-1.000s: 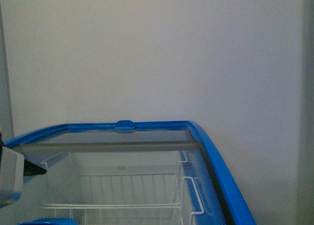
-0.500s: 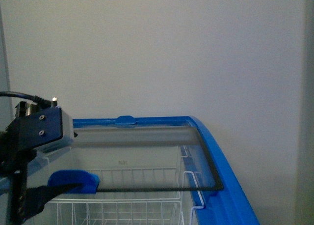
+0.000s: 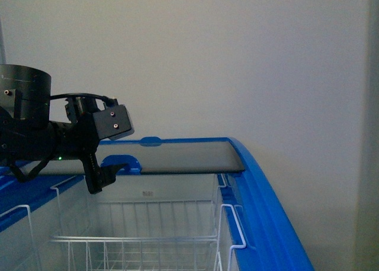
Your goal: Put drink in fridge
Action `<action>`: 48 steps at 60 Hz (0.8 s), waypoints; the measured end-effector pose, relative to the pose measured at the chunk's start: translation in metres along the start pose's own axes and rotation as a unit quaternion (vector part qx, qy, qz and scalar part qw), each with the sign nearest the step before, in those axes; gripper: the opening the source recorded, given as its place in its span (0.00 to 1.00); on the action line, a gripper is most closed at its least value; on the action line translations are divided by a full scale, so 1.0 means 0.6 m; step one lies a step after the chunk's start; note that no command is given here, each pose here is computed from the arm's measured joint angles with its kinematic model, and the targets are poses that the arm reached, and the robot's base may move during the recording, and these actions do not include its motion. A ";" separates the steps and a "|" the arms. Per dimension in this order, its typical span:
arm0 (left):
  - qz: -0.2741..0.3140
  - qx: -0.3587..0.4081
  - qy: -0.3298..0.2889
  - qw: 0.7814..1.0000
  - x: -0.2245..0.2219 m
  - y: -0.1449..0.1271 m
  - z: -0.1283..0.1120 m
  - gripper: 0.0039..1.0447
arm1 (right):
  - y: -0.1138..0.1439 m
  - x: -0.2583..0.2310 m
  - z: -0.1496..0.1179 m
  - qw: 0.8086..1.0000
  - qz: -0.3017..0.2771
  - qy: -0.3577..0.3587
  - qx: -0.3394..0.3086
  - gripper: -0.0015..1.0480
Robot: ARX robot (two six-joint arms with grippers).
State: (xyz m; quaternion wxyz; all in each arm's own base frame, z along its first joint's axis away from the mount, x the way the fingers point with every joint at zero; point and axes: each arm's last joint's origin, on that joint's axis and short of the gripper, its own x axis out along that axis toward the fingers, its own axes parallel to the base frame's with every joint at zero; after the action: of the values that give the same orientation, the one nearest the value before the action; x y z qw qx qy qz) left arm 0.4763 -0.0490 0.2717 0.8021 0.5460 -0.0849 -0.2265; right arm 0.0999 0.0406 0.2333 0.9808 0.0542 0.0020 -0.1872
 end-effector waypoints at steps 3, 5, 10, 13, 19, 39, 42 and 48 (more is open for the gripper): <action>0.014 -0.015 0.000 1.000 0.002 0.004 0.003 0.92 | 0.000 0.000 0.000 1.000 0.000 0.000 0.000 0.40; 0.028 -0.035 0.002 0.999 0.002 0.007 0.004 0.92 | 0.000 0.000 0.000 1.000 0.000 0.000 0.000 0.40; 0.104 -0.123 0.050 0.986 -0.007 0.024 0.010 0.92 | 0.000 0.000 0.000 1.000 0.001 0.000 0.000 0.40; 0.134 -0.194 0.076 0.969 -0.028 0.031 0.010 0.92 | 0.000 0.000 0.000 1.000 0.002 0.000 0.000 0.40; 0.149 -0.298 0.089 0.939 -0.074 0.035 0.017 0.92 | 0.000 0.000 0.000 1.000 -0.003 0.000 0.000 0.40; 0.203 -0.592 0.089 0.775 -0.501 -0.160 0.093 0.78 | 0.003 0.003 0.001 0.999 0.022 0.038 -0.020 0.40; 0.229 -0.569 0.081 0.786 -0.521 -0.180 0.098 0.68 | 0.002 0.003 0.013 0.991 0.062 0.100 -0.059 0.40; 0.226 -0.557 0.087 0.794 -0.523 -0.215 0.107 0.47 | 0.014 0.032 0.039 0.975 0.134 0.155 -0.083 0.40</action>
State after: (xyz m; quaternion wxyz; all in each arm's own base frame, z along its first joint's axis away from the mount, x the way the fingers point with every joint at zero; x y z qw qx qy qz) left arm 0.1396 0.0019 0.2137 0.9999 -0.0129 0.0047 0.0016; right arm 0.1205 0.0390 0.2572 0.9858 0.0005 0.1625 -0.0422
